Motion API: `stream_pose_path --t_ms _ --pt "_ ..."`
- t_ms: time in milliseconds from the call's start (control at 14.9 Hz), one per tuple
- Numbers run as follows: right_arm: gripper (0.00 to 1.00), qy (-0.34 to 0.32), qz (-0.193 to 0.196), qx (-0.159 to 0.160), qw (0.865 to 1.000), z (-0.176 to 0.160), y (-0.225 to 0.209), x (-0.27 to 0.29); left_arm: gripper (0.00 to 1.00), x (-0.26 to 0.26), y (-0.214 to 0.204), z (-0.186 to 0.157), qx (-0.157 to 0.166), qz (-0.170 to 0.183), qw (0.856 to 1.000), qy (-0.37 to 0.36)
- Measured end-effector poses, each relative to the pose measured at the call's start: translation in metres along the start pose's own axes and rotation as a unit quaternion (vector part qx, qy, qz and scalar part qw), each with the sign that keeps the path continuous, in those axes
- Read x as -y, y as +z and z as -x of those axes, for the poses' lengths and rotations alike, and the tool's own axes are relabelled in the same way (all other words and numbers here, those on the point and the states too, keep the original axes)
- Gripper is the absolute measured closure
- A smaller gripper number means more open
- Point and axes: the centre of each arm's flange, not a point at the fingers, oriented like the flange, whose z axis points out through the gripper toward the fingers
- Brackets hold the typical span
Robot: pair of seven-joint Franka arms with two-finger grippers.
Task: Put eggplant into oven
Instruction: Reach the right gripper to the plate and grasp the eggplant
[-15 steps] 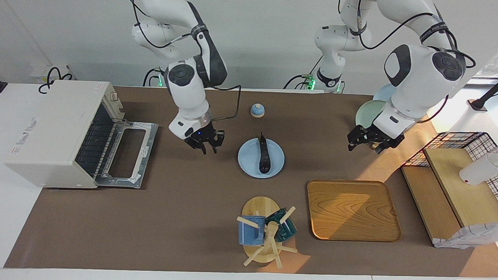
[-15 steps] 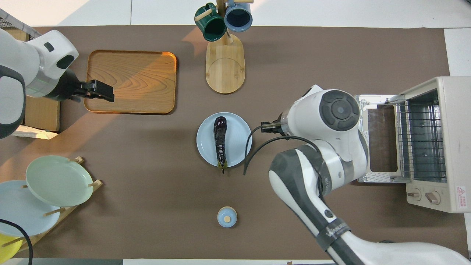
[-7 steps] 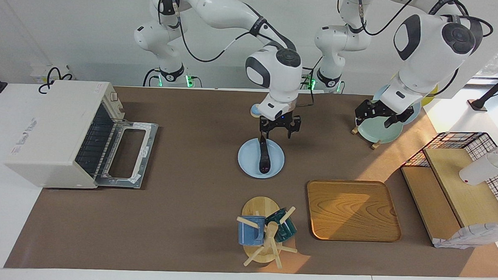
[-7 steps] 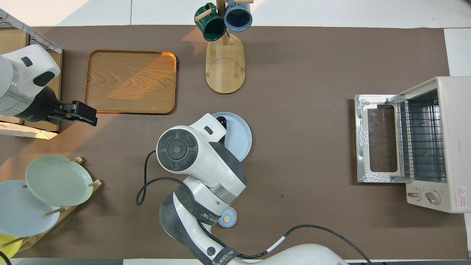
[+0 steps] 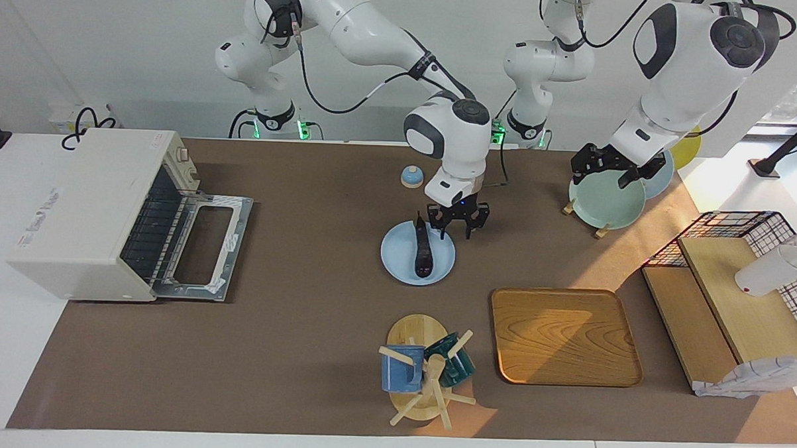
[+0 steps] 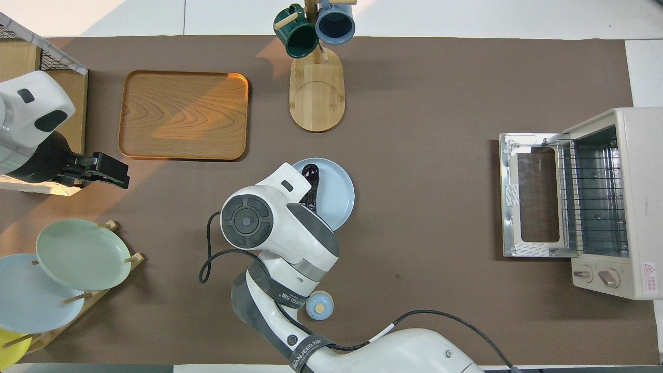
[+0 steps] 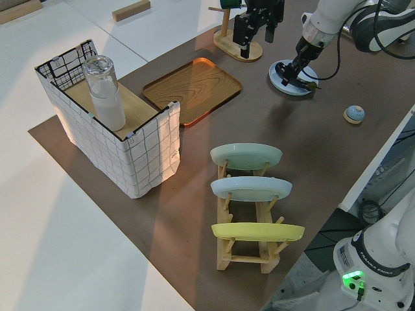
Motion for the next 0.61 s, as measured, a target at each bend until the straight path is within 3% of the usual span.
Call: stream_pose_path --t_ms 404,471,605 --pt "0.44 -0.023 -0.005 -0.004 1.000 0.029 0.036 0.006 0.00 0.001 -0.020 -0.006 -0.044 0.001 0.999 -0.001" --pt "0.48 -0.027 -0.004 -0.004 1.000 0.032 0.038 0.006 0.00 0.001 -0.025 -0.004 -0.044 0.001 0.999 -0.002" --pt "0.70 -0.029 -0.002 -0.006 1.000 0.032 0.039 0.006 0.00 0.002 -0.031 0.000 -0.035 0.001 0.999 -0.003"
